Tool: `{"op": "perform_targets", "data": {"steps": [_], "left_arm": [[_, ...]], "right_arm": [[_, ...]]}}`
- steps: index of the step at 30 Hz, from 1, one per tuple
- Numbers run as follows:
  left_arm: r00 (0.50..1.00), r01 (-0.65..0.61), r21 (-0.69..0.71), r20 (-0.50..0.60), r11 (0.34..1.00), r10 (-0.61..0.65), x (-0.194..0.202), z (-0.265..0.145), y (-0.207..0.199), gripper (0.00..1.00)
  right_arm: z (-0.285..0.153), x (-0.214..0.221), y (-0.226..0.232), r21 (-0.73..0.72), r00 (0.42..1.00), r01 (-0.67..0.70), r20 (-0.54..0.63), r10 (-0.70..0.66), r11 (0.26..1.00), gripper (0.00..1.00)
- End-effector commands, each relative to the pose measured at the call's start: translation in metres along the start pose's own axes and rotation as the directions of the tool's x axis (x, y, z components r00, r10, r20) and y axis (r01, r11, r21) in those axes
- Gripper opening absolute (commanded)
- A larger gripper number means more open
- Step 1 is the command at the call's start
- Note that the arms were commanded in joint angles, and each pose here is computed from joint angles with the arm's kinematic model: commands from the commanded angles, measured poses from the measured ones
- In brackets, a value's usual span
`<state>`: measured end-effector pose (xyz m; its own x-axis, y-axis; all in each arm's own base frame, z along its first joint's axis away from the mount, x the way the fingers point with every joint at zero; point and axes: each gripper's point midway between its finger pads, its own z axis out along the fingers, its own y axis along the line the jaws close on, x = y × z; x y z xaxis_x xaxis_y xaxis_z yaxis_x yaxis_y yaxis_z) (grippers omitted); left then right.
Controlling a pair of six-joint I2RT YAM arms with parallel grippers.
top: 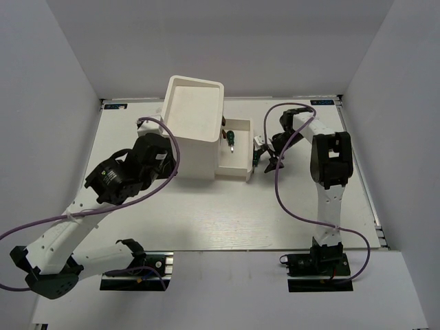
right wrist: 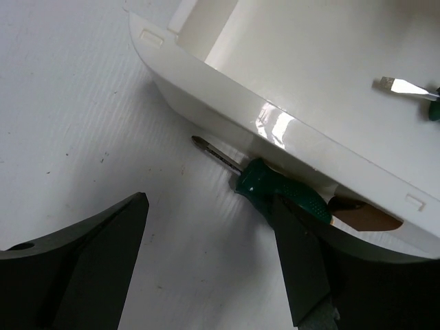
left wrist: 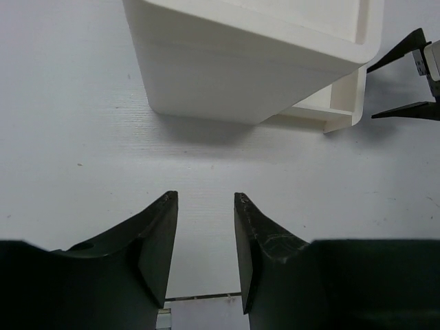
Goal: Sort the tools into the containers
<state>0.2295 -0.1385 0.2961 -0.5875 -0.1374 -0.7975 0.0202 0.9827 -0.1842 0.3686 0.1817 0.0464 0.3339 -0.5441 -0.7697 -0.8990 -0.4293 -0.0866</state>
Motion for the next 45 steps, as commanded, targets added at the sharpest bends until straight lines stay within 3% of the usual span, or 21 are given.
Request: {"op": "perform_targets", "data": {"steps": [1, 11, 26, 30, 32, 37, 38, 40, 42, 45], "left_arm": [[0.999, 0.047, -0.011, 0.025, 0.999, -0.047, -0.002, -0.010, 0.009, 0.49], [0.999, 0.051, -0.011, 0.010, 0.999, -0.051, 0.002, -0.002, 0.004, 0.49], [0.997, 0.078, 0.003, 0.012, 0.997, -0.078, 0.003, -0.003, 0.003, 0.49], [0.997, 0.073, 0.000, 0.024, 0.997, -0.073, 0.000, -0.002, 0.003, 0.49], [0.997, 0.073, 0.001, 0.024, 0.997, -0.073, 0.000, -0.002, 0.003, 0.49], [0.997, 0.073, -0.007, 0.029, 0.997, -0.073, 0.000, 0.000, 0.004, 0.49], [0.997, 0.073, -0.007, 0.030, 0.997, -0.073, 0.000, 0.000, 0.004, 0.49], [0.997, 0.074, -0.015, 0.036, 0.997, -0.073, -0.001, 0.000, 0.005, 0.49], [0.997, 0.069, -0.031, 0.038, 0.997, -0.068, 0.000, 0.000, 0.009, 0.49], [0.990, 0.122, -0.070, 0.074, 0.990, -0.116, -0.004, -0.005, 0.020, 0.49]], "right_arm": [[-0.008, -0.019, -0.034, 0.043, 0.818, 0.576, -0.016, -0.575, 0.817, 0.78], [-0.002, -0.023, -0.045, 0.080, 0.795, 0.606, -0.027, -0.606, 0.791, 0.80], [0.007, 0.008, -0.040, -0.023, 0.782, 0.617, -0.093, -0.616, 0.787, 0.76], [0.003, 0.019, -0.021, -0.122, 0.782, 0.603, -0.103, -0.614, 0.788, 0.62], [0.001, 0.026, -0.006, -0.161, 0.790, 0.584, -0.110, -0.602, 0.796, 0.48], [0.005, 0.034, 0.016, -0.185, 0.811, 0.546, -0.131, -0.571, 0.817, 0.28], [0.003, 0.031, 0.017, -0.181, 0.804, 0.551, -0.144, -0.577, 0.814, 0.16], [0.003, 0.034, 0.019, -0.163, 0.821, 0.525, -0.163, -0.548, 0.835, 0.04], [-0.004, 0.027, 0.017, -0.126, 0.841, 0.489, -0.193, -0.505, 0.863, 0.00], [-0.028, 0.006, 0.002, 0.017, 0.918, 0.344, -0.215, -0.333, 0.939, 0.00]]}}
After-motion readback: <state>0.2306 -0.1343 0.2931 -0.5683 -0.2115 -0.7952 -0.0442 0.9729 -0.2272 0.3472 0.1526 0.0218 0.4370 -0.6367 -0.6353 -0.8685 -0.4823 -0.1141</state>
